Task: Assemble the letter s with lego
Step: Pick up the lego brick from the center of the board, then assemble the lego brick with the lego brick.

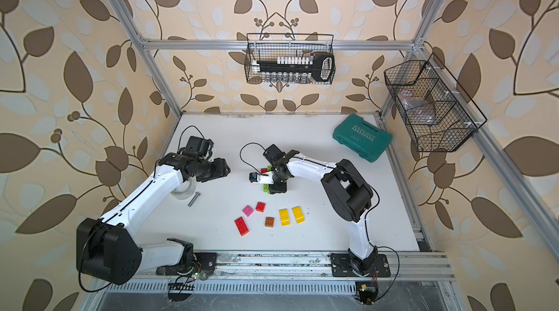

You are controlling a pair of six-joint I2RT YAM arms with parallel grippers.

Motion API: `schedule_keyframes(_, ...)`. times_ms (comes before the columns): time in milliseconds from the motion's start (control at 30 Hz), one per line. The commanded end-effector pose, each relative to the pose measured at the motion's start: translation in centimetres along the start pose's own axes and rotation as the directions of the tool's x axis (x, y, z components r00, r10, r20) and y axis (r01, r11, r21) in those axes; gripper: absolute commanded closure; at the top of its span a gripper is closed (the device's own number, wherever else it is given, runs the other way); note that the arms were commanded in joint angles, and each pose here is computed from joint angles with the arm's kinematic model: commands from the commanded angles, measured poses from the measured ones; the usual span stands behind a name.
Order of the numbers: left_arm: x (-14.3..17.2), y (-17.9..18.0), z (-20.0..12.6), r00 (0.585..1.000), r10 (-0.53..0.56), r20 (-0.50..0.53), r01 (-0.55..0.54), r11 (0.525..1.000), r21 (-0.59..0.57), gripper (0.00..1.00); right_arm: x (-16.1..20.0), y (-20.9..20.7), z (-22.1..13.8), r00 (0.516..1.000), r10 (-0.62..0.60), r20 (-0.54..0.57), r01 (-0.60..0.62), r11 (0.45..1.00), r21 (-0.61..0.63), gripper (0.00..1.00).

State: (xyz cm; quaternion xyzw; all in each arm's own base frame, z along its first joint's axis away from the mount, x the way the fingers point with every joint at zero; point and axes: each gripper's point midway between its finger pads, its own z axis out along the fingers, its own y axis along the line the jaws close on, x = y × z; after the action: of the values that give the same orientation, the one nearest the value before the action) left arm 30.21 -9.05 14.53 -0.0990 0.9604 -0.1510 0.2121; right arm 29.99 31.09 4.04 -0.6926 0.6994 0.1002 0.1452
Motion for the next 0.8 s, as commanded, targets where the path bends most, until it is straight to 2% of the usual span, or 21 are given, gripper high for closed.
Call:
schedule_keyframes(0,-0.2,0.4,-0.2,1.0,0.004,0.013,-0.004,1.0,-0.008,0.38,-1.5,-1.0,-3.6,0.999,-0.029,0.023,0.028,0.999,0.034,0.9)
schedule_keyframes(133,-0.2,0.4,-0.2,1.0,0.003,0.013,-0.003,1.0,-0.007,0.38,-1.7,-4.3,-5.5,1.0,-0.021,0.018,0.02,0.998,0.059,0.91)
schedule_keyframes(400,-0.3,0.6,0.0,1.0,0.001,0.009,-0.001,1.0,-0.016,0.38,-2.4,-9.4,-4.6,0.999,-0.043,0.023,0.041,0.998,0.053,0.93)
schedule_keyframes(767,-0.3,0.8,0.0,1.0,0.004,0.01,-0.004,1.0,-0.027,0.38,-3.0,-9.6,-3.0,0.998,-0.043,0.049,0.043,0.999,-0.004,0.94)
